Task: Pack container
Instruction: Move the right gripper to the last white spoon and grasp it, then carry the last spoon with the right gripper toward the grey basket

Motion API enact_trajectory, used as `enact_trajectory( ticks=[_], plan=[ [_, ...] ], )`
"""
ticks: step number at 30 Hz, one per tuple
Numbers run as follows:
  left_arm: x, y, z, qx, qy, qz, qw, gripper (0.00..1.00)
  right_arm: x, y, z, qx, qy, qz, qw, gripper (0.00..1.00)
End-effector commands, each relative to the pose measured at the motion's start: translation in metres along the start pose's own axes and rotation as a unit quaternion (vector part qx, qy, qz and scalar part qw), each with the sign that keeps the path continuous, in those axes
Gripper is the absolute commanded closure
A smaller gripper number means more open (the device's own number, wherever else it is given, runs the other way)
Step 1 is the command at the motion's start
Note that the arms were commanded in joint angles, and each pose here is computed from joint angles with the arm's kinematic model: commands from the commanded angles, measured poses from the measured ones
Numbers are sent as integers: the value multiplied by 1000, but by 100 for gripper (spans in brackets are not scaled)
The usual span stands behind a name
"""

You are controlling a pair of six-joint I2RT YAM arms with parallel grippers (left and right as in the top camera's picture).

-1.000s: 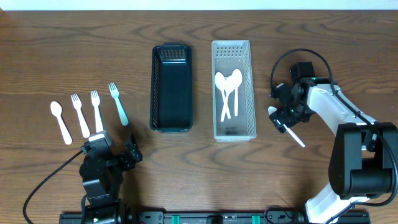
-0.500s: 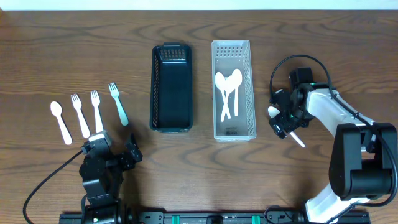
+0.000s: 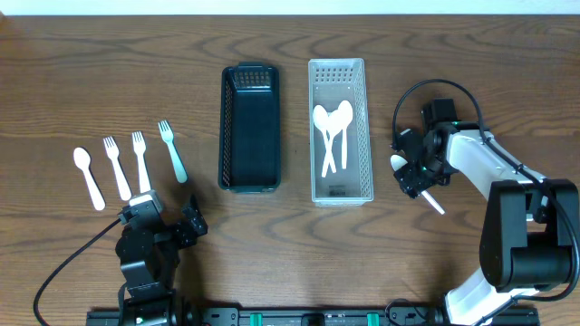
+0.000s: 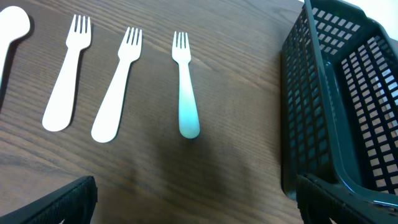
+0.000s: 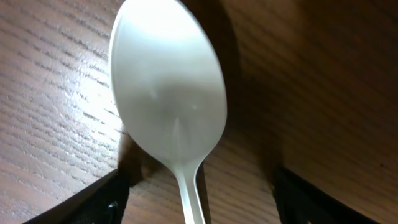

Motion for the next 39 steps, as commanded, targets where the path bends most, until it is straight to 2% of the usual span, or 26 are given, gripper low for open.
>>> enact_trajectory(
  ticks=[1, 10, 14, 19, 21, 24, 28, 35, 39],
  plan=[
    [0, -1, 1, -6, -3, -2, 1000, 2, 11, 4, 13, 6, -33, 3, 999, 27],
    [0, -1, 1, -6, -3, -2, 1000, 2, 11, 3, 13, 11, -35, 0, 999, 46],
    [0, -1, 1, -6, -3, -2, 1000, 2, 11, 3, 13, 11, -35, -1, 999, 60],
    [0, -1, 1, -6, -3, -2, 1000, 2, 11, 3, 13, 11, -34, -2, 999, 64],
    [0, -1, 1, -6, -3, -2, 1000, 2, 11, 3, 13, 11, -34, -2, 999, 71],
    [0, -1, 1, -6, -3, -2, 1000, 2, 11, 3, 13, 11, -34, -2, 999, 75],
    [0, -1, 1, -6, -3, -2, 1000, 2, 11, 3, 13, 11, -34, -2, 999, 86],
    [0, -1, 1, -6, -3, -2, 1000, 2, 11, 2, 12, 23, -34, -3, 999, 88],
    [0, -1, 1, -6, -3, -2, 1000, 2, 9, -1, 11, 48, -36, -10, 998, 98]
  ],
)
Point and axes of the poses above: each gripper's point midway between its finger pads, its own x axis out along the fingers, its own z axis along the line the jaws close on, y = z × x, the point moved 5 cm from there along -x, back along the fingers, and after that the axes turned 7 degrees about -x, right-handed, at the moved point
